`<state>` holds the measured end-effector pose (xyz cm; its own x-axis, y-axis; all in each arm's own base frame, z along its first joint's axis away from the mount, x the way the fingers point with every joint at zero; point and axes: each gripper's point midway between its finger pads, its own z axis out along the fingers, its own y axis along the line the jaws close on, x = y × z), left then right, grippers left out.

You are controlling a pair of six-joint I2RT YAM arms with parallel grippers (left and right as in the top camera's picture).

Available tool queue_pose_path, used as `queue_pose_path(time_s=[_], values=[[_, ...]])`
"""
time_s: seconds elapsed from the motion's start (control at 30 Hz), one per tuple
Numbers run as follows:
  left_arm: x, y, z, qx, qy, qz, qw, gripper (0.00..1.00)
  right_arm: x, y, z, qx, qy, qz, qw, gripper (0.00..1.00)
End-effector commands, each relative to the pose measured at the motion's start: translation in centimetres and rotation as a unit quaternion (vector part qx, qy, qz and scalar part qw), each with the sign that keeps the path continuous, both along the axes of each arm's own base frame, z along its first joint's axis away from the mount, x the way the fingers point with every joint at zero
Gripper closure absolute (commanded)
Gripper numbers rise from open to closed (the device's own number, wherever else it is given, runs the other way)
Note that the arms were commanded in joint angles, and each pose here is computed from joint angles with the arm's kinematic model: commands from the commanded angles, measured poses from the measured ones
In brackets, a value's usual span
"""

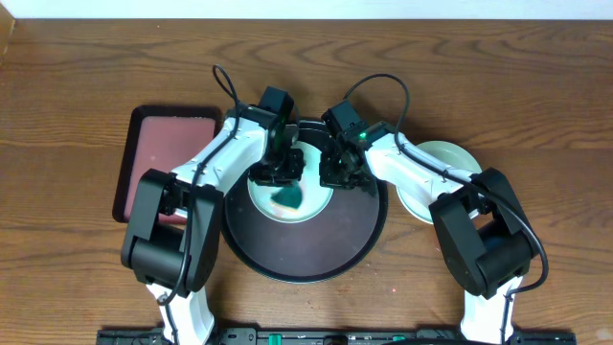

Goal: Clean dirty plates on tray and stack at the side
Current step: 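Scrub the green plate with the sponge in the left gripper, then lift the sponge back over the red tray with the left gripper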

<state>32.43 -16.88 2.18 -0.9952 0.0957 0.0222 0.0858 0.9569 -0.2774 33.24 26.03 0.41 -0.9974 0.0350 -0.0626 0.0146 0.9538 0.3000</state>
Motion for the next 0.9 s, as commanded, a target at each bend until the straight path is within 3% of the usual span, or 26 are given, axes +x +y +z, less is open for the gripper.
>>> queue_pose_path(time_s=[0.0, 0.13, 0.23, 0.4, 0.6, 0.87], values=[[1.6, -0.1, -1.4, 0.020, -0.027, 0.031, 0.999, 0.93, -0.2, -0.8, -1.2, -0.028, 0.005, -0.006, 1.000, 0.99], [4.6, 4.0, -1.6, 0.133, -0.093, 0.121, 0.979, 0.93, -0.1, -0.9, -1.3, -0.030, 0.004, -0.007, 1.000, 0.99], [5.3, 5.3, -1.2, 0.169, -0.112, 0.136, 0.970, 0.93, -0.1, -0.9, -1.3, -0.030, 0.004, -0.007, 1.000, 0.99], [4.6, 5.7, 0.4, 0.176, -0.101, 0.134, 0.970, 0.93, -0.1, -0.9, -1.3, -0.030, 0.004, -0.007, 1.000, 0.99], [4.5, 6.9, 5.6, 0.173, -0.110, 0.137, 0.969, 0.93, -0.1, -0.9, -1.3, -0.030, 0.004, -0.007, 1.000, 0.99], [5.1, 13.0, 10.6, 0.167, -0.145, 0.190, 0.956, 0.92, -0.1, -0.9, -1.3, -0.030, 0.004, -0.007, 1.000, 0.99]])
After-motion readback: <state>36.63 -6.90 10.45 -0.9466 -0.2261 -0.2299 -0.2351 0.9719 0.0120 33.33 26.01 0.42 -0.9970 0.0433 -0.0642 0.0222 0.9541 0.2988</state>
